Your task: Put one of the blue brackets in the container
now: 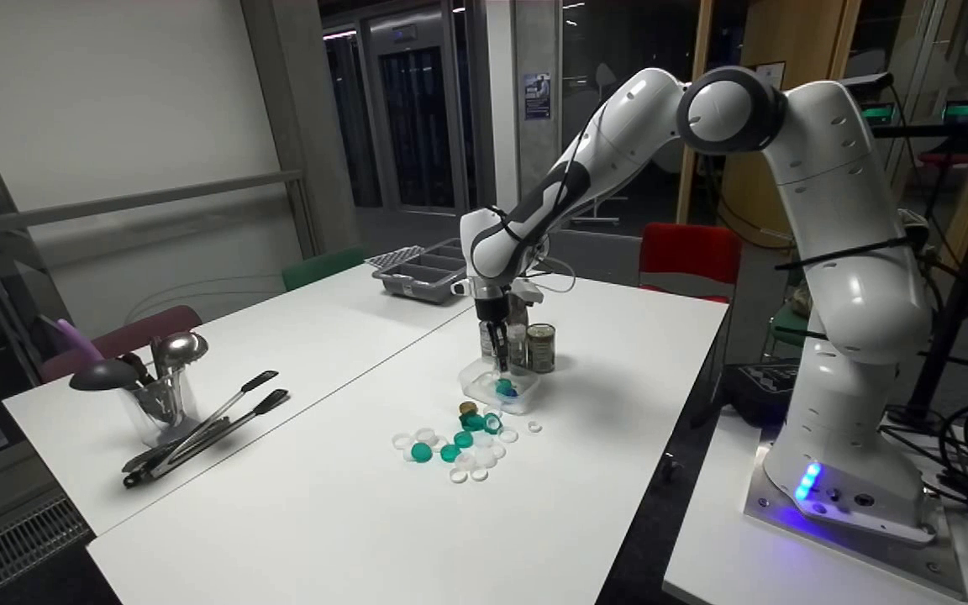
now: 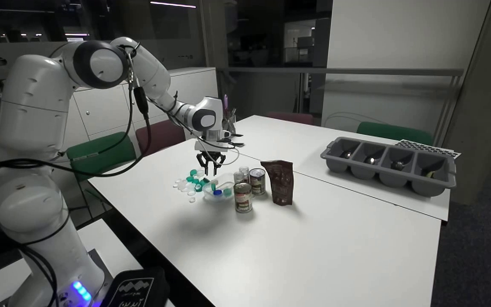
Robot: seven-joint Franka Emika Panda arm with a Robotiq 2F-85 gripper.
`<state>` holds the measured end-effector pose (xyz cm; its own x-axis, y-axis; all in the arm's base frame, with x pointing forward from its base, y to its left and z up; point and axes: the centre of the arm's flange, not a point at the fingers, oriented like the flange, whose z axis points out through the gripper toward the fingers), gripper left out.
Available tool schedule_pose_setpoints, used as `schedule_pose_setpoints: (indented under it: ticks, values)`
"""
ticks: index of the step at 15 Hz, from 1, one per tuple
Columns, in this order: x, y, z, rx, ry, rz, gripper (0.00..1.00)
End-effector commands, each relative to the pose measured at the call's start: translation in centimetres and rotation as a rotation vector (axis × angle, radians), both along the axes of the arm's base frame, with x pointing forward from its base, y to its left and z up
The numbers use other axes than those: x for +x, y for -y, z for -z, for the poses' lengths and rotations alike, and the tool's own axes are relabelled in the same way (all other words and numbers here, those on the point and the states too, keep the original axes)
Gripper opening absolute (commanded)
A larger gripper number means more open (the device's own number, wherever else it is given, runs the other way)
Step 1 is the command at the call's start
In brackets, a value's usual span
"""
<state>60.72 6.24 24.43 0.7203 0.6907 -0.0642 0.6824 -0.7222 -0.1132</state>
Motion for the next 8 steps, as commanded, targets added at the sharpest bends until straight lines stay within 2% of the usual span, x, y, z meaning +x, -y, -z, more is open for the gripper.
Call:
schedule_pose_setpoints:
  ticks: [1, 5, 7, 8]
  values:
    - [0.5, -0.2, -1.0, -0.028, -0.014, 0.013, 0.66]
    - [-2.1, -2.6, -4.8, -0.163, 0.013, 0.039, 0.97]
    - [-3.6, -4.5, -7.0, -0.243, 0.018, 0.012, 1.0]
    - [-4.6, -5.6, -8.2, -0.286, -0.022, -0.033, 1.0]
